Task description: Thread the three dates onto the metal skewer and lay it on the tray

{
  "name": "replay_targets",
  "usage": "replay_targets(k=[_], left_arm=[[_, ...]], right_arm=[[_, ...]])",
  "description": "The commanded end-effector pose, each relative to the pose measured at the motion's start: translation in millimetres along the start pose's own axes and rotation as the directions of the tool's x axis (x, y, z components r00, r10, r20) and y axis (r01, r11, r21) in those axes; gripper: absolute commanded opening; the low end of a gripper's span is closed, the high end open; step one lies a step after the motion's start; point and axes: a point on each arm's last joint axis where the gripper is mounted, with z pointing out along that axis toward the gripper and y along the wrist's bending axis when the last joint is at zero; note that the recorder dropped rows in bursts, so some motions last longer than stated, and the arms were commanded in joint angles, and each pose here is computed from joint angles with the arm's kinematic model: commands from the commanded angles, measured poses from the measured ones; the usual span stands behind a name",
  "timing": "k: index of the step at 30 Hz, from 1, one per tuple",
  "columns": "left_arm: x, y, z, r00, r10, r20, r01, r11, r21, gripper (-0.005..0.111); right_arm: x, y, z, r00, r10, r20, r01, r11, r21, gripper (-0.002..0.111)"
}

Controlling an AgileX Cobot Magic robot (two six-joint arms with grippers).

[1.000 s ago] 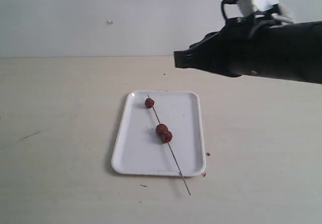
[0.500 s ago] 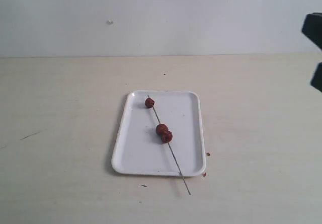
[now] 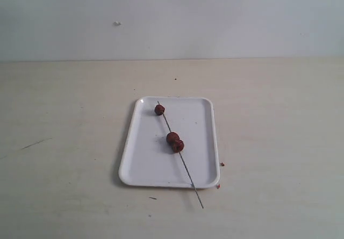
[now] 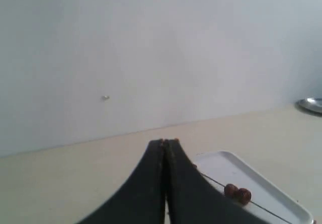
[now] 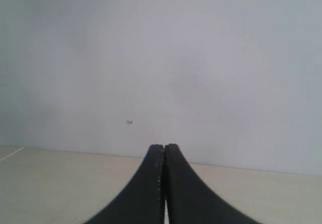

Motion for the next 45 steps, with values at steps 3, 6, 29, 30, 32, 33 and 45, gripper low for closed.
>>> replay_targets(k=[3,6,29,30,32,33,45], left_arm=[[4.2,-1.2,-1.0,0.998,-0.002,-0.068,0.003,1.0,0.01,0.0],[5.1,-1.3,-1.1,0.997,-0.002,-0.077,0.003,1.0,0.012,0.0],[5.1,-1.2,-1.1,0.997,0.002,-0.077,-0.001,1.0,0.011,0.0],[5.1,-1.2,-1.1,0.997,0.002,-0.077,-0.001,1.0,0.011,0.0],[5.1,-1.2,-1.1,0.997,0.002,-0.077,-0.001,1.0,0.011,0.0],[5.1,-1.2,-1.1,0.997,0.002,-0.077,-0.001,1.0,0.011,0.0],[5.1,-1.2,-1.1,0.997,0.002,-0.077,-0.001,1.0,0.011,0.0]], right_arm=[[0.7,-0.3,-0.8,1.0,0.006,-0.003,-0.006,1.0,0.0,0.0],[0.7,-0.3,-0.8,1.0,0.006,-0.003,-0.006,1.0,0.0,0.0],[-28.8,-26.3,-73.9,0.935,-0.173,0.311,0.051,0.93,0.364,0.0],[-26.9,-26.0,-73.2,0.938,-0.167,0.303,0.051,0.933,0.357,0.0],[-16.6,-27.1,-70.1,0.95,-0.16,0.269,0.058,0.935,0.35,0.0],[-11.7,-27.9,-68.9,0.954,-0.159,0.254,0.063,0.934,0.351,0.0],[62.6,-25.2,-64.0,0.987,-0.154,0.051,0.138,0.961,0.238,0.0]])
